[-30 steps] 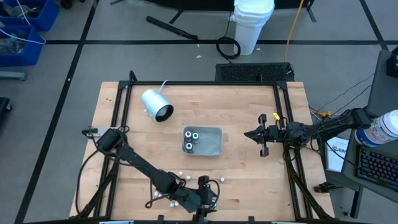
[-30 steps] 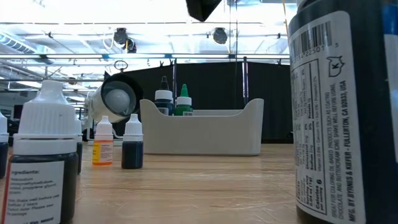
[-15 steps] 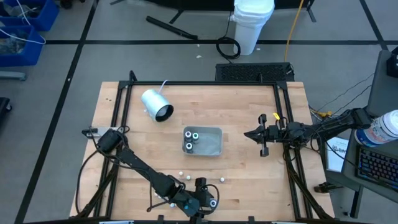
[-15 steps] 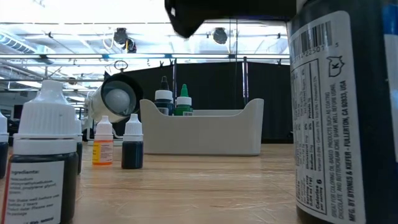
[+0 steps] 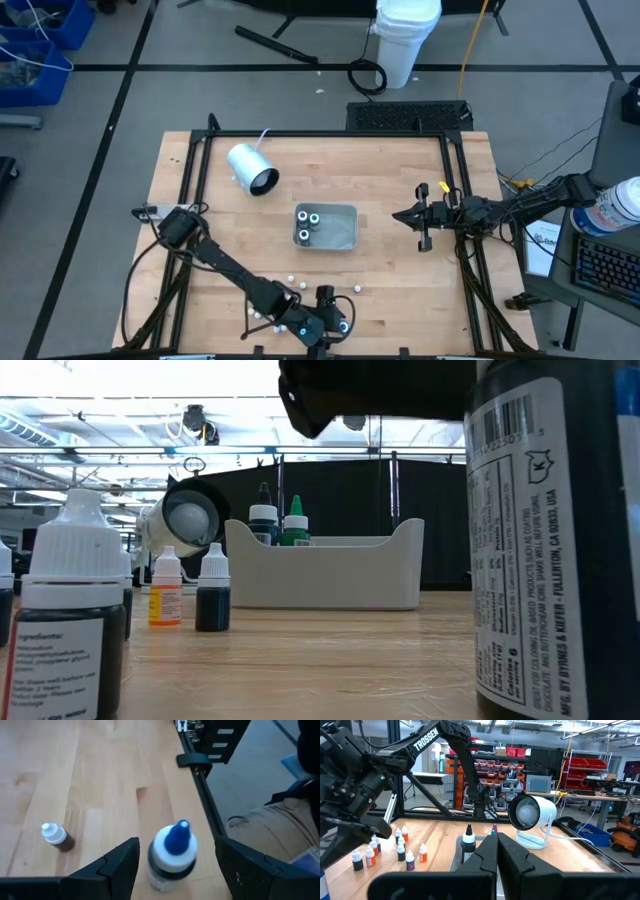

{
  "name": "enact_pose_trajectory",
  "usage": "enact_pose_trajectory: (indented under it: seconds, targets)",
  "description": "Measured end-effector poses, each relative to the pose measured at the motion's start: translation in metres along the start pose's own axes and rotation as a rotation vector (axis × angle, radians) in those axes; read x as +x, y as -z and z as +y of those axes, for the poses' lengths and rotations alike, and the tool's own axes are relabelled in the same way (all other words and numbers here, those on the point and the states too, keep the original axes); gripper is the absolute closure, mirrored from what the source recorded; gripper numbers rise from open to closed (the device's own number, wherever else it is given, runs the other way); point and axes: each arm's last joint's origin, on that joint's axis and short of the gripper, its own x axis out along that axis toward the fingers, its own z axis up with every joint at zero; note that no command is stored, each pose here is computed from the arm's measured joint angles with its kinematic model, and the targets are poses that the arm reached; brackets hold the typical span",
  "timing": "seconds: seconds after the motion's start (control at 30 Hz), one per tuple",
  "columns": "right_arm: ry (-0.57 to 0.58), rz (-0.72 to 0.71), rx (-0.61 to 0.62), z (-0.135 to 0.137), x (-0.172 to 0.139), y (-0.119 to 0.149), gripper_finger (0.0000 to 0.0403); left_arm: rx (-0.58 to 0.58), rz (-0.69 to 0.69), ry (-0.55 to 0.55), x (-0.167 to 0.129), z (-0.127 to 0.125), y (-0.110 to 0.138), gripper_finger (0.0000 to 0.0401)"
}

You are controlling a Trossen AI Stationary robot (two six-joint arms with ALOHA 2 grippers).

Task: Pick & Place food coloring
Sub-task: Put the big blue food coloring bottle into the gray bin

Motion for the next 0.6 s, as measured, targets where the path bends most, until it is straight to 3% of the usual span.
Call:
enact_pose_trajectory:
  seconds: [0.6]
  targets:
    - [0.000,0.000,0.000,0.0000,0.0000,0.0000,0.0403,-0.003,0.012,-0.016,0.0030,0.0063,0.0005,0.0139]
